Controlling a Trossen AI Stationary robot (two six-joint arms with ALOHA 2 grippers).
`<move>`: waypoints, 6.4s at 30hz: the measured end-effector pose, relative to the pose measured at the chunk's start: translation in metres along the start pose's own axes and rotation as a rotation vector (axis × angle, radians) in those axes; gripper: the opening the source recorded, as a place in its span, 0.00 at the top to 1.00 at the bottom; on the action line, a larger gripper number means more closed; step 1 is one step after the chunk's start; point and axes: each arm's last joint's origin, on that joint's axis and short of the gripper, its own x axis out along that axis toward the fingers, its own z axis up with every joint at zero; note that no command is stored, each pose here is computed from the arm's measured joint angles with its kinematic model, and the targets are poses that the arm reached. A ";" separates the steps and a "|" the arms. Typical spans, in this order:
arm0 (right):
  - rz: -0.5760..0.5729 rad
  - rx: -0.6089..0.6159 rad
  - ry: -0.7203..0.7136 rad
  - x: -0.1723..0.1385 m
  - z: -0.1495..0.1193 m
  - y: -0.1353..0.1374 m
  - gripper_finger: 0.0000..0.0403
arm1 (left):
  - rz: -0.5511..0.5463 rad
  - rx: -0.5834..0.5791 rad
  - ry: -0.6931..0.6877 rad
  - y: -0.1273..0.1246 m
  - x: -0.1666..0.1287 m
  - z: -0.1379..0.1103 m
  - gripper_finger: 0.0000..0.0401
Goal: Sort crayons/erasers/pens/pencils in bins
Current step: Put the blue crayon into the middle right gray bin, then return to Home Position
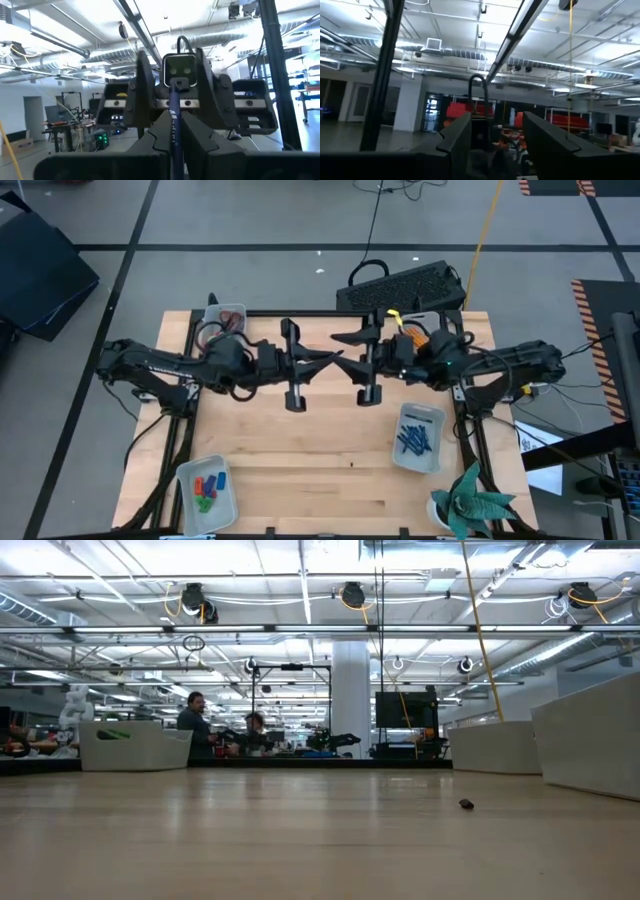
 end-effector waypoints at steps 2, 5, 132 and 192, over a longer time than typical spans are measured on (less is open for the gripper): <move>0.004 0.014 0.013 -0.001 0.000 0.000 0.58 | 0.005 -0.004 -0.023 0.000 0.000 0.002 0.93; 0.007 0.023 0.025 -0.001 -0.001 0.000 0.58 | 0.013 -0.011 -0.071 0.000 0.000 0.007 0.91; 0.383 0.391 0.412 -0.266 -0.012 -0.012 0.66 | 0.095 -0.120 0.511 0.002 -0.265 -0.126 0.67; 0.249 0.241 0.213 -0.306 -0.109 -0.007 0.67 | -0.205 -0.115 0.494 0.006 -0.307 -0.135 0.67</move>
